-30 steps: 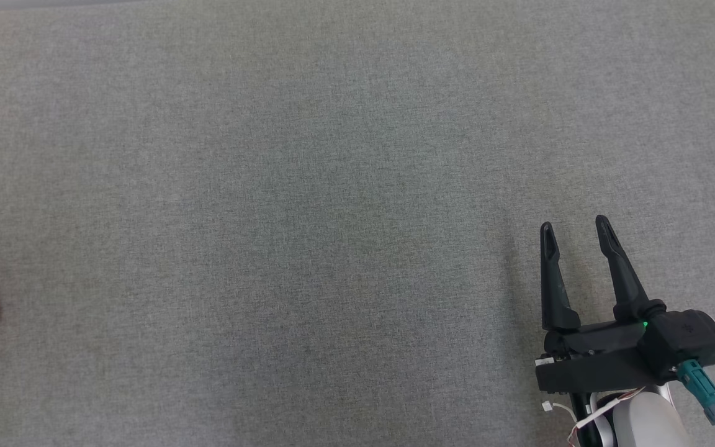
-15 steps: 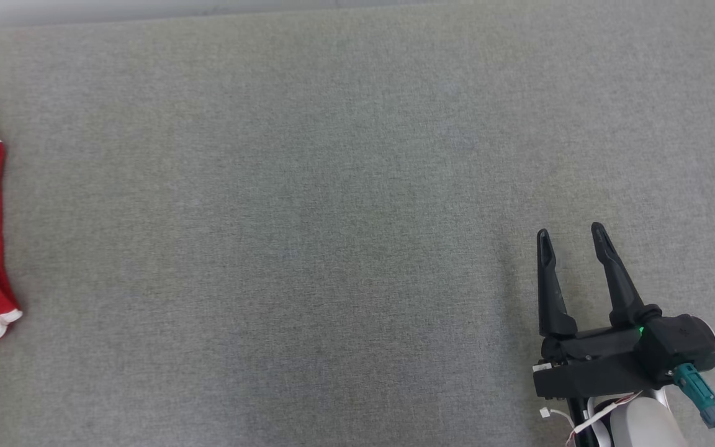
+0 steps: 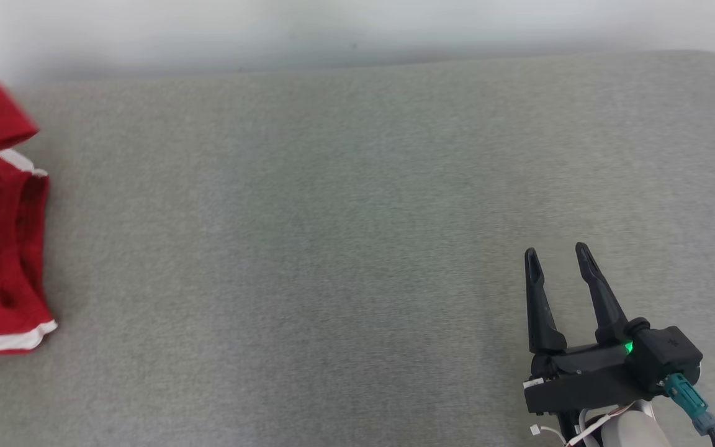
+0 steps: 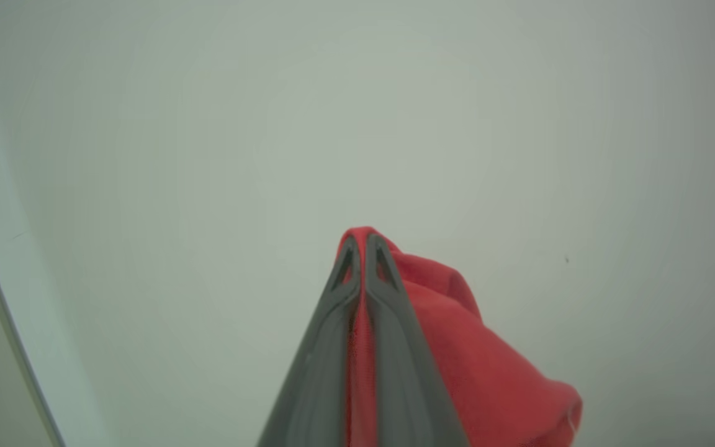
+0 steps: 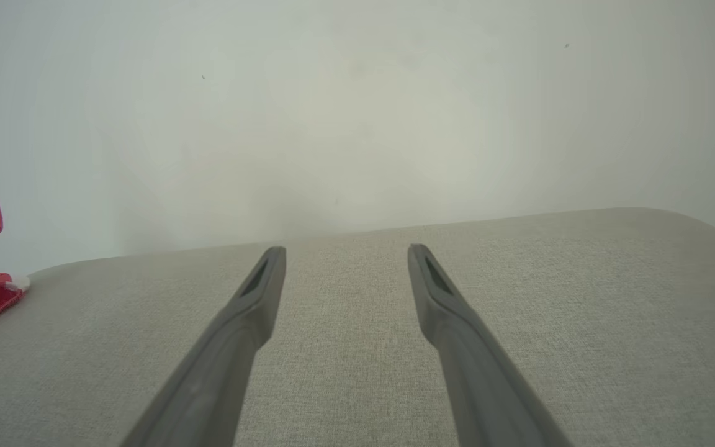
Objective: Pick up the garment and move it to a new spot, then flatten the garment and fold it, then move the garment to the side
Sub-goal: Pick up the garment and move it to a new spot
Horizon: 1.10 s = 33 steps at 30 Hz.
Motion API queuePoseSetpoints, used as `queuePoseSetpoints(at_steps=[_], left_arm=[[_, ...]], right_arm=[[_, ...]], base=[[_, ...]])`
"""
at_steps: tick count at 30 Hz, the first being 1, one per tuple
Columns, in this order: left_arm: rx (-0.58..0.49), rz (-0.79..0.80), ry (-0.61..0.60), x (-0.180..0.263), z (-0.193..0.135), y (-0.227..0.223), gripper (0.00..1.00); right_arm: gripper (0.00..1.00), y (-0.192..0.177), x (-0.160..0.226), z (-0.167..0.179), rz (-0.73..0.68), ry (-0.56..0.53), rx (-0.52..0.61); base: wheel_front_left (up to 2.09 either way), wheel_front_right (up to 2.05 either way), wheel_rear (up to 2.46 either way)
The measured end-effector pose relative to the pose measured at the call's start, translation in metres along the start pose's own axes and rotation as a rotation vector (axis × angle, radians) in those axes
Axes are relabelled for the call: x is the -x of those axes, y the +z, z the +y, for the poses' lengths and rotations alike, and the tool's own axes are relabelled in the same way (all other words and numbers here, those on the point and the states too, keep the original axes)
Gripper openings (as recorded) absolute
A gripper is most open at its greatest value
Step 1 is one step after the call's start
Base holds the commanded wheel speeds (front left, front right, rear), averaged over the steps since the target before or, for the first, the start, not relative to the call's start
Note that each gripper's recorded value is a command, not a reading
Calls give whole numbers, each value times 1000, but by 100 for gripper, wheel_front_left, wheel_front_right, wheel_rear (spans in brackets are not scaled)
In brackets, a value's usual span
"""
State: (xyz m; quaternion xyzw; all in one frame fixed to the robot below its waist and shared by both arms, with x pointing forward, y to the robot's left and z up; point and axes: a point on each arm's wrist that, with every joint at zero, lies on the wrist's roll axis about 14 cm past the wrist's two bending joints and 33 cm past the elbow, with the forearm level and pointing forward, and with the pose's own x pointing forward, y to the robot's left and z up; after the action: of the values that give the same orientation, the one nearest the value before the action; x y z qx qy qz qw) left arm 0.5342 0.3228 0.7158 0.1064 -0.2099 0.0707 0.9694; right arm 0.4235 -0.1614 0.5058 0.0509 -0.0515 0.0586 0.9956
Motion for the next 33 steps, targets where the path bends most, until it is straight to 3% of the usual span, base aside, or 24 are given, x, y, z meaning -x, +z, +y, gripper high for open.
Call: queuePoseSetpoints(at_steps=[8, 9, 19, 25, 33], left_arm=[[44, -182, -238, -14, -94, 86, 0], [72, -221, -293, -14, -119, 104, 0], [281, -290, -593, 13, -260, 149, 0], [376, -208, -742, 37, -329, 131, 0], [444, 43, -833, 81, -384, 50, 0]], right_arm=[[100, 13, 20, -20, -22, -69, -21], [100, 15, 25, -27, -25, -91, -24], [100, 21, 56, -58, -25, -200, -16], [100, 21, 68, -71, -18, -246, -11], [100, 18, 78, -81, 0, -285, -10]], base=[[0, 0, 0], [0, 0, 0], [0, 0, 0], [0, 0, 0], [0, 0, 0]])
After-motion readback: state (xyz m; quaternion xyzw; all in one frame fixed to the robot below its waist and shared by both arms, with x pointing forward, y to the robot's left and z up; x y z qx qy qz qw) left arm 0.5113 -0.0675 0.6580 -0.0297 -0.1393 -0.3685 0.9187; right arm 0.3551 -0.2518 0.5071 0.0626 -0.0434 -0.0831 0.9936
